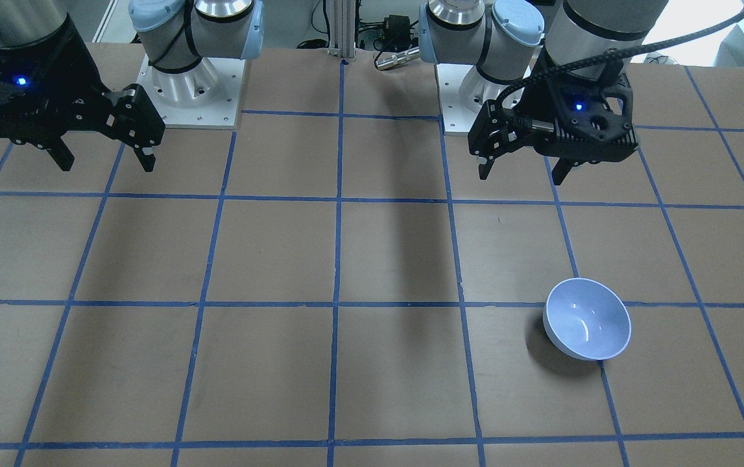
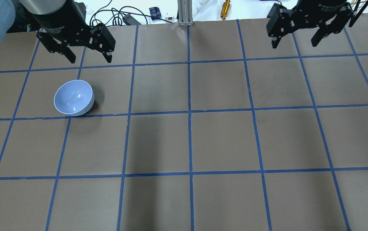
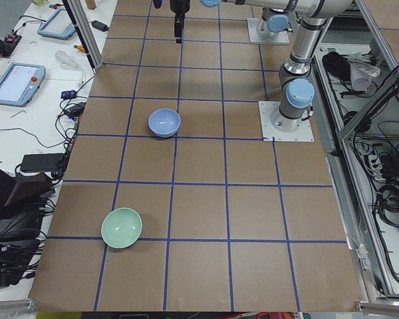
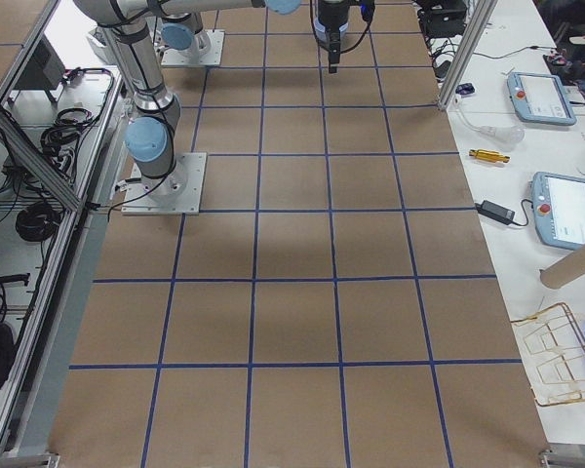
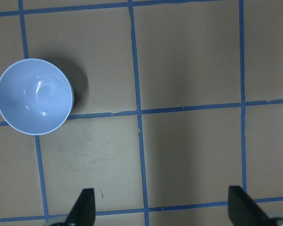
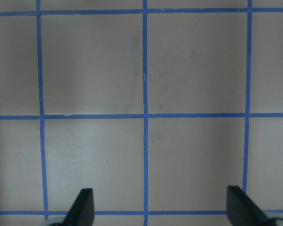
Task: Stack green bowl on blue bowl
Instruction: 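Move the left gripper toward the pale green bowl at the table edge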
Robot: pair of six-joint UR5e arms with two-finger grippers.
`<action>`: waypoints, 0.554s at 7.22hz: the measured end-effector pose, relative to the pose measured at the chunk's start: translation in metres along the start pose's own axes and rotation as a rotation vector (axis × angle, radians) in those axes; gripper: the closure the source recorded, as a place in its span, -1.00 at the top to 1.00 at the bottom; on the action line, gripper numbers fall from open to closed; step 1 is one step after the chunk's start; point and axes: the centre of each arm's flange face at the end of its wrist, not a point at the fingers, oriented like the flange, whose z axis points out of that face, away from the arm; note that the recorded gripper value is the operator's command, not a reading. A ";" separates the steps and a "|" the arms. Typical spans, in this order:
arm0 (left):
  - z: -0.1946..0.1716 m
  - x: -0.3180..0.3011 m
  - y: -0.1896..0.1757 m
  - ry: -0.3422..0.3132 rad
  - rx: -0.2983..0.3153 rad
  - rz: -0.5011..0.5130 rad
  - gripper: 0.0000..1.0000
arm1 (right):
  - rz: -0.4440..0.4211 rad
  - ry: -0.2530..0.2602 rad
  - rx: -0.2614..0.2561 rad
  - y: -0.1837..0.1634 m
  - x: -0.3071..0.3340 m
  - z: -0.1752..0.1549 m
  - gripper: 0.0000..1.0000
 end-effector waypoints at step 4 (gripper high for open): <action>0.004 -0.002 0.000 -0.001 -0.009 0.023 1.00 | 0.001 0.000 0.001 0.000 0.000 -0.001 1.00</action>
